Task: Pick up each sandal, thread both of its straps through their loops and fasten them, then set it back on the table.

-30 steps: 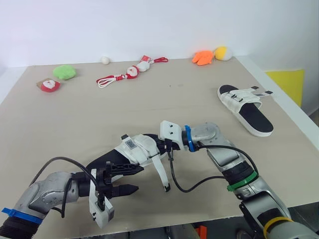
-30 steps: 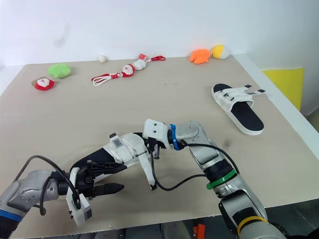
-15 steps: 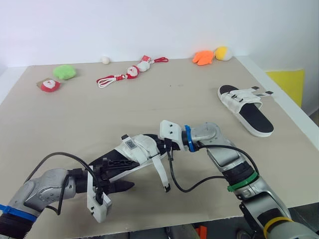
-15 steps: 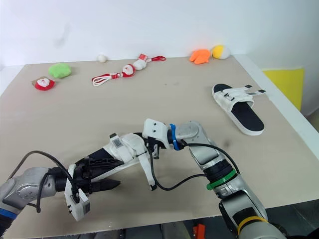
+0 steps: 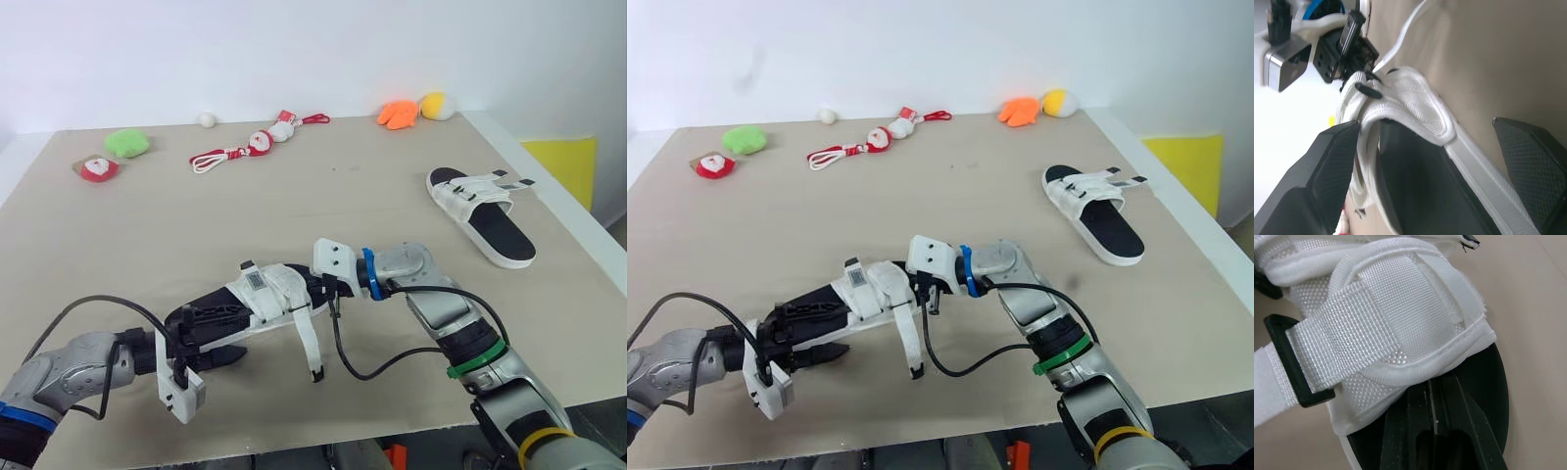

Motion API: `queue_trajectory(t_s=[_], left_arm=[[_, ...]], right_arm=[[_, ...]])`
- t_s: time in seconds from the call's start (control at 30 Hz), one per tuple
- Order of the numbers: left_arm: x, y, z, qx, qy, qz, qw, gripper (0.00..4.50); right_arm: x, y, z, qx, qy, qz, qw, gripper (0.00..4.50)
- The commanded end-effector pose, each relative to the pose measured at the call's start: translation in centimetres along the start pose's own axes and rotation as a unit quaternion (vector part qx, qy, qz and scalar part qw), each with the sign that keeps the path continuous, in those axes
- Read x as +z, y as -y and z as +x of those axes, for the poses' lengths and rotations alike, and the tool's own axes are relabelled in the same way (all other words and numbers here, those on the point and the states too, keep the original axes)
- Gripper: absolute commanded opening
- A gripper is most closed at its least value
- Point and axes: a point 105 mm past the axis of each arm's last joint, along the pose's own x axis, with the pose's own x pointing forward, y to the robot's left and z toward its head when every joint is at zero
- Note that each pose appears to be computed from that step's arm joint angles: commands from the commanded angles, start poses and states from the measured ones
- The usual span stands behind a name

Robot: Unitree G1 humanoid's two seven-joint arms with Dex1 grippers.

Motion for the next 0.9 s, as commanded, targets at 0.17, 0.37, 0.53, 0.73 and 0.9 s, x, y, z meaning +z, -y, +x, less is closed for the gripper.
queue_trajectory(t_s=[0.17, 0.37, 0.53, 0.73, 0.9], left_arm=[[-2.6, -0.6, -1.6, 0.014, -0.066, -0.003, 0.998, 4.46], [-2.6, -1.2, -1.8, 0.023, -0.065, 0.004, 0.998, 4.46], [-1.2, -3.3, -1.5, 0.043, -0.025, 0.027, 0.998, 4.46], [2.8, -4.9, 0.1, 0.019, 0.062, 0.059, 0.996, 4.46], [3.7, -4.2, 0.6, -0.013, 0.085, 0.069, 0.994, 4.46]], right_arm=[[-1.5, -1.1, 0.9, 0.027, -0.025, 0.014, 0.999, 0.00], [-1.5, -1.1, 1.0, 0.028, -0.025, 0.015, 0.999, 0.00], [-1.5, -1.2, 1.1, 0.030, -0.024, 0.014, 0.999, 0.00], [-1.6, -1.3, 1.2, 0.032, -0.025, 0.012, 0.999, 0.00], [-1.6, -1.3, 1.3, 0.029, -0.025, 0.014, 0.999, 0.00]])
